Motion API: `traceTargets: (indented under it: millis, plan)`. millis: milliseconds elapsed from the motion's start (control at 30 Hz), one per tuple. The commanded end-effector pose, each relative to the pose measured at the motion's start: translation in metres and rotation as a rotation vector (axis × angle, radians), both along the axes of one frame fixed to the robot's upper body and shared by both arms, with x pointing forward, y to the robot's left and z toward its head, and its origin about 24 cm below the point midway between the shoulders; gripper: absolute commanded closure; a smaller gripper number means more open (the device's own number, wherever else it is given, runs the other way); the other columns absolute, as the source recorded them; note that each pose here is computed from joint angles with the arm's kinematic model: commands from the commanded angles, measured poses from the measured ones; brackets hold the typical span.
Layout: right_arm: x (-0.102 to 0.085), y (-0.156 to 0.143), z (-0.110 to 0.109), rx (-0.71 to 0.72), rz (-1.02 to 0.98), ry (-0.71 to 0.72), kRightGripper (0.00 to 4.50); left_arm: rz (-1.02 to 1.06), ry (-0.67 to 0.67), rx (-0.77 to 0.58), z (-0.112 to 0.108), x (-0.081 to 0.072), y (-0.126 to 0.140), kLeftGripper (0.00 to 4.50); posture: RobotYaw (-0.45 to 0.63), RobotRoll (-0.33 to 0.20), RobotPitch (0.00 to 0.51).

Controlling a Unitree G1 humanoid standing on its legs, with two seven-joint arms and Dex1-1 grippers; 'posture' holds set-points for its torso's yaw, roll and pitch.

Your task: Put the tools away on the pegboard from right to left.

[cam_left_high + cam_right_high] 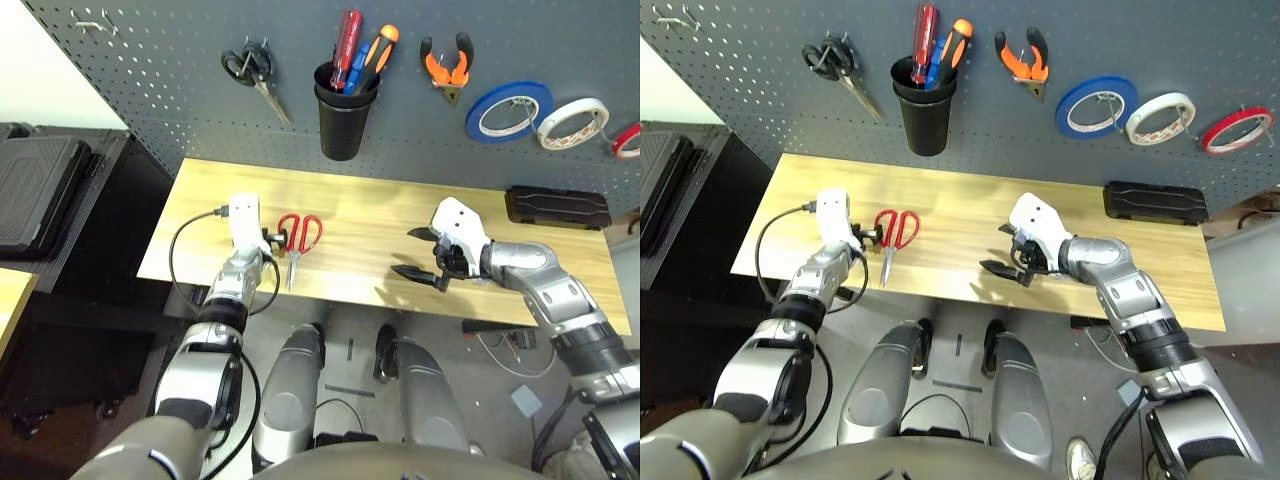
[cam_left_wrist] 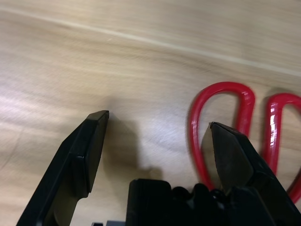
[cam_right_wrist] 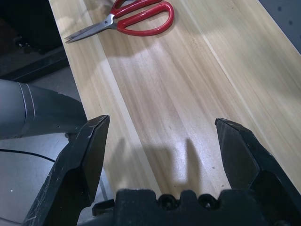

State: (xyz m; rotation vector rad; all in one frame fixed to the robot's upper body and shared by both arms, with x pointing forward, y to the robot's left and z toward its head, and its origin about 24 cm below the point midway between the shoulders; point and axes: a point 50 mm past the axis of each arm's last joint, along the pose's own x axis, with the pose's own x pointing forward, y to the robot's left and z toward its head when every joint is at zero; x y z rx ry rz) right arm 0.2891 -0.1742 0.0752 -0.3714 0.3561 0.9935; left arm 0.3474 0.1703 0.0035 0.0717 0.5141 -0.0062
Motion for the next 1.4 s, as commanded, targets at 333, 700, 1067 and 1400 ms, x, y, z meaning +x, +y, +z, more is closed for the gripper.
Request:
traceTargets:
  millis: [333, 700, 1067, 1400]
  plan:
    - [0.001, -0.003, 0.012, 0.049, 0.069, -0.051, 0.00, 0.050, -0.010, -0.094, -0.007, -0.016, 0.000, 4.41, 0.25, 0.000, 0.279]
    - [0.003, -0.011, 0.039, 0.305, 0.110, -0.248, 0.00, 0.093, -0.372, -0.269, 0.066, -0.041, -0.003, 4.47, 0.31, 0.000, 0.270]
    - [-0.003, -0.026, 0.084, 0.545, 0.193, -0.348, 0.00, -0.016, -0.676, -0.332, 0.148, -0.077, 0.012, 4.47, 0.32, 0.000, 0.261]
    - [-0.006, -0.035, 0.122, 0.622, 0.173, -0.425, 0.00, -0.141, -0.872, -0.348, 0.207, -0.087, 0.018, 4.47, 0.31, 0.000, 0.258]
